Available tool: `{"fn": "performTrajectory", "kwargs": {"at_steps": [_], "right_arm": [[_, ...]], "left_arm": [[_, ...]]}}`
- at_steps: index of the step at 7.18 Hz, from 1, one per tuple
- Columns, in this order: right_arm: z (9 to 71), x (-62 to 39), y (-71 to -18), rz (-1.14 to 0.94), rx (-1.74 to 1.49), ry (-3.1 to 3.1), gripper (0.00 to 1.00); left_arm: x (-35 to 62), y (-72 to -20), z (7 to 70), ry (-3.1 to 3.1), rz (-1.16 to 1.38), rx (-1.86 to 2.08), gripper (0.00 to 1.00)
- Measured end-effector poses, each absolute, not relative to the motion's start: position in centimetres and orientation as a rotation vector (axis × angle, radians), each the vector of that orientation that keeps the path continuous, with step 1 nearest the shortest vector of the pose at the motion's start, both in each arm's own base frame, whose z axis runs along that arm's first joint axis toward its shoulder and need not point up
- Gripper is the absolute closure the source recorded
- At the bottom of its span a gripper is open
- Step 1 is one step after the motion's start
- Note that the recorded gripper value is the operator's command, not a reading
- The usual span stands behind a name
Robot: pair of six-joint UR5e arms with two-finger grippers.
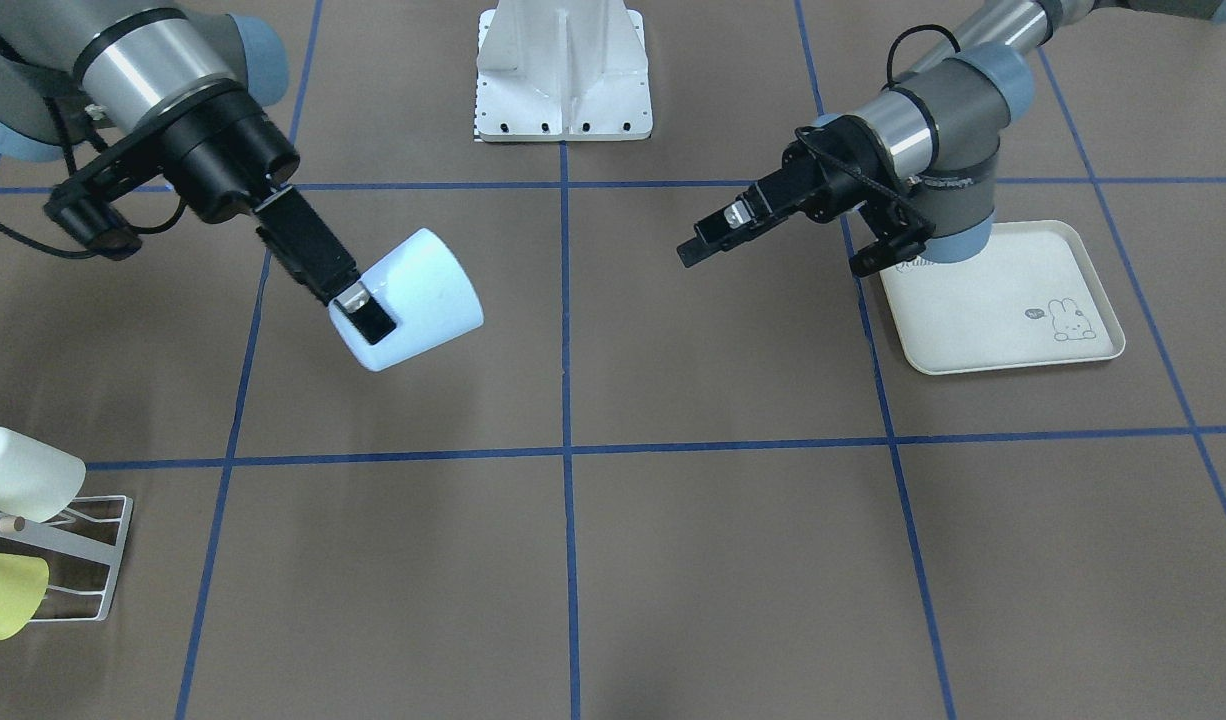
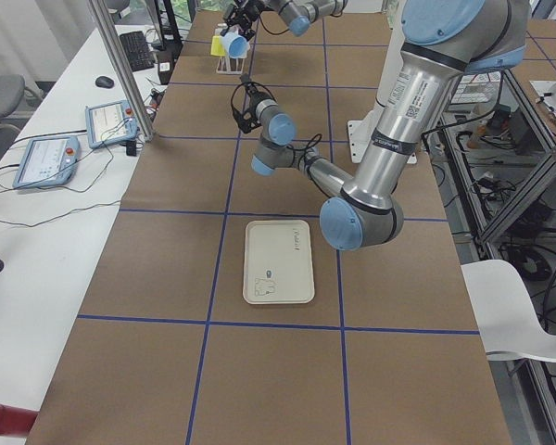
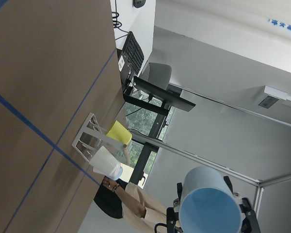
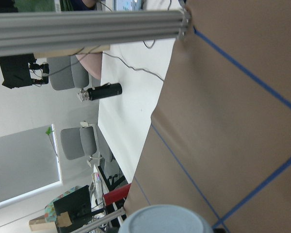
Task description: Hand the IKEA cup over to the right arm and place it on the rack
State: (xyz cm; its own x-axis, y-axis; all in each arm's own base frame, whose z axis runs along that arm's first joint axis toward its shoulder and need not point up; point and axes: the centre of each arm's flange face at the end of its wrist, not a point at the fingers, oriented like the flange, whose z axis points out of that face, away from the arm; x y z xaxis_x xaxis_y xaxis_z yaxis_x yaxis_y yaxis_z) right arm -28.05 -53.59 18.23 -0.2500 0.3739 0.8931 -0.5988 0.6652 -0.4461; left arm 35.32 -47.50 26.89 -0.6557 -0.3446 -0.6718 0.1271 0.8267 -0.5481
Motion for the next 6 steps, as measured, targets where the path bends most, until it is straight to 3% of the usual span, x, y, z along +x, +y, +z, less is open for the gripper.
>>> {"fn": "performTrajectory", "kwargs": {"at_steps": [3,6], "right_arm": [[24.4,-21.8,-58.5,0.798,0.491,-1.246,1.0],[30.3,-18.2,-62.7,0.709,0.699,-0.943,1.0]], "left_arm": [[30.4,-50.5,34.9,1.945,-0.663,0.085,0.01],[26.1,-54.9,38.9,1.593,-0.552,0.243,0.01]]}}
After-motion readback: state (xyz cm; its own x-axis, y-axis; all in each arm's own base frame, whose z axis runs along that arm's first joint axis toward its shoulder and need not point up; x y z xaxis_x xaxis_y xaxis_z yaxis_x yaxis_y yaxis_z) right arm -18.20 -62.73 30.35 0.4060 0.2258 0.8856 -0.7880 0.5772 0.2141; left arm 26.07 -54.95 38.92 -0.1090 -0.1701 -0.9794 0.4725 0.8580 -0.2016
